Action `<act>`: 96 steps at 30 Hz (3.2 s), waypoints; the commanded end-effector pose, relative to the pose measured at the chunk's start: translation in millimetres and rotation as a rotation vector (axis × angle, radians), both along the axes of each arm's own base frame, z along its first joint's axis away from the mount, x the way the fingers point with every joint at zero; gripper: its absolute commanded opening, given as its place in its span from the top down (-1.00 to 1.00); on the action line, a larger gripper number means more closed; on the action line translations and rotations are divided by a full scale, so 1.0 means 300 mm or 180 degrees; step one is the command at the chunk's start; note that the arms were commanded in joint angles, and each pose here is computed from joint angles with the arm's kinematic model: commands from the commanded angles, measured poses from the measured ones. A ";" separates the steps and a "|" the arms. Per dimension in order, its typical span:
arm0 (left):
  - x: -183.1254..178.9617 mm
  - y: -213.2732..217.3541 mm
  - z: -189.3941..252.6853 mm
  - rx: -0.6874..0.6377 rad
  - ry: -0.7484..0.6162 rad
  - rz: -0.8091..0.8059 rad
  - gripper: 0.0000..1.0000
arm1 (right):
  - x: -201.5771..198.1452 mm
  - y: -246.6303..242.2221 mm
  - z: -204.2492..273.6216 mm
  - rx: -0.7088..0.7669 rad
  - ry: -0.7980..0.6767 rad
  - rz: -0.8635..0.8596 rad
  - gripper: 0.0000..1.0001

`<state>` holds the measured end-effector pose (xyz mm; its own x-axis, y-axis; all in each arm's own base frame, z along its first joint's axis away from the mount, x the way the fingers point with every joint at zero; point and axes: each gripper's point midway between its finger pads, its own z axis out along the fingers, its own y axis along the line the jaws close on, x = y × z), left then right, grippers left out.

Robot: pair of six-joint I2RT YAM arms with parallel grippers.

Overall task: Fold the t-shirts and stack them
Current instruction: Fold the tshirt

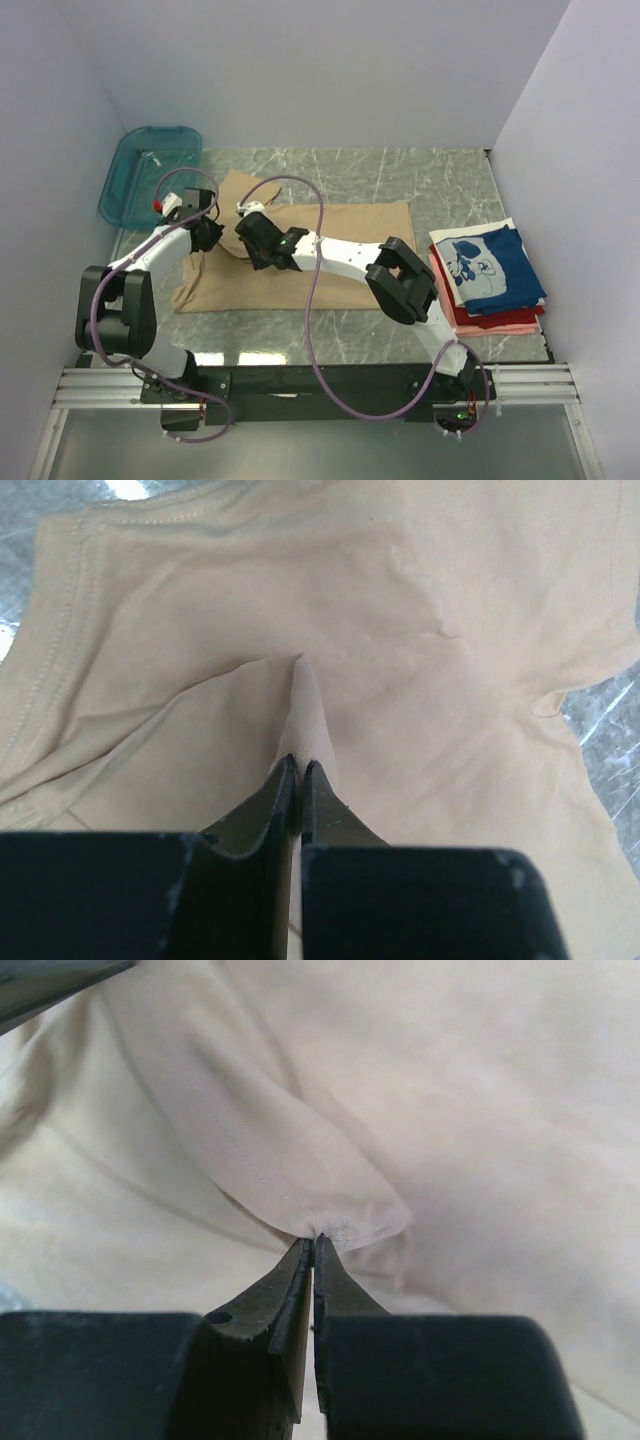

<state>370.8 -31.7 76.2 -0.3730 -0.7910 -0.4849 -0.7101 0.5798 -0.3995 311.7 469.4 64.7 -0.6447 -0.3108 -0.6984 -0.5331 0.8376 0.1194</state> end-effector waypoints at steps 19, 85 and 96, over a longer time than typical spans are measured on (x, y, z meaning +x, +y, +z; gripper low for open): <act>0.206 -0.052 0.133 0.0033 -0.0422 -0.0299 -0.11 | 0.251 -0.221 0.140 0.0239 0.0011 -0.0590 -0.09; -0.019 0.287 -0.099 0.0831 0.0628 0.0654 0.54 | -0.220 -0.608 -0.042 0.0807 0.0769 -0.0884 -0.05; 0.163 0.036 0.356 0.0572 -0.0620 -0.0434 0.05 | -0.033 -0.668 0.201 0.1102 0.0470 -0.1053 -0.05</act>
